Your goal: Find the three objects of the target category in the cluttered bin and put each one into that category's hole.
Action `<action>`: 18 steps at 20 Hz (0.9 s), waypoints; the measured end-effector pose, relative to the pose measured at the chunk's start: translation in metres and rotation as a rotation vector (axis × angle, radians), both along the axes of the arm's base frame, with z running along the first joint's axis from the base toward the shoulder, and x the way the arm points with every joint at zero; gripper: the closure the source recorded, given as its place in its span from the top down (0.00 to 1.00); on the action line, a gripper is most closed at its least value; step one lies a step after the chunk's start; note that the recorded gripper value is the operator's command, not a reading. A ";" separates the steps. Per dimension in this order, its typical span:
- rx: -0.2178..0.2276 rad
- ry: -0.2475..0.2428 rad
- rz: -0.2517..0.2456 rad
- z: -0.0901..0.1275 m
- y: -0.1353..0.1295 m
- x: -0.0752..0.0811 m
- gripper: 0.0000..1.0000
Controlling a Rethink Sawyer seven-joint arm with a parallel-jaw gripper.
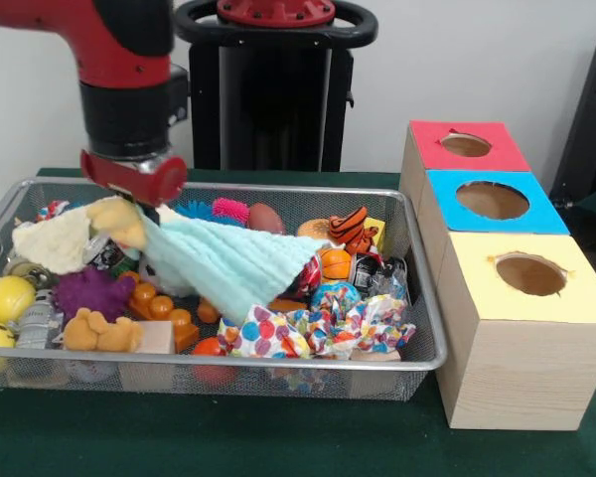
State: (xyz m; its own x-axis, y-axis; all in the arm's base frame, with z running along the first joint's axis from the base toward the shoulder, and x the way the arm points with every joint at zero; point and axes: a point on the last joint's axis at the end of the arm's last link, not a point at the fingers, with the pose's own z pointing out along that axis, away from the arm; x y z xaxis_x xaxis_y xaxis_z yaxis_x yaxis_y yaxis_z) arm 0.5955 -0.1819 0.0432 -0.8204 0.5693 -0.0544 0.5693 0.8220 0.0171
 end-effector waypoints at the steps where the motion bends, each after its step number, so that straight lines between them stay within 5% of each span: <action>1: 0.002 0.003 -0.007 0.004 -0.005 -0.001 0.00; 8: 0.013 -0.008 -0.023 0.026 -0.027 -0.007 0.00; 13: -0.007 -0.003 0.058 0.024 -0.012 -0.011 0.00; 14: -0.017 -0.001 0.083 0.022 -0.007 -0.012 1.00; 18: -0.033 0.002 0.124 0.021 0.002 -0.011 1.00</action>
State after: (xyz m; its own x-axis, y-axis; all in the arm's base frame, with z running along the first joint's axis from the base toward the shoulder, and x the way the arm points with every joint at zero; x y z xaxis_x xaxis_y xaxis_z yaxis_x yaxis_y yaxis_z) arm 0.5841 -0.1795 0.0638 -0.8845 0.4612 -0.0701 0.4631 0.8862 -0.0122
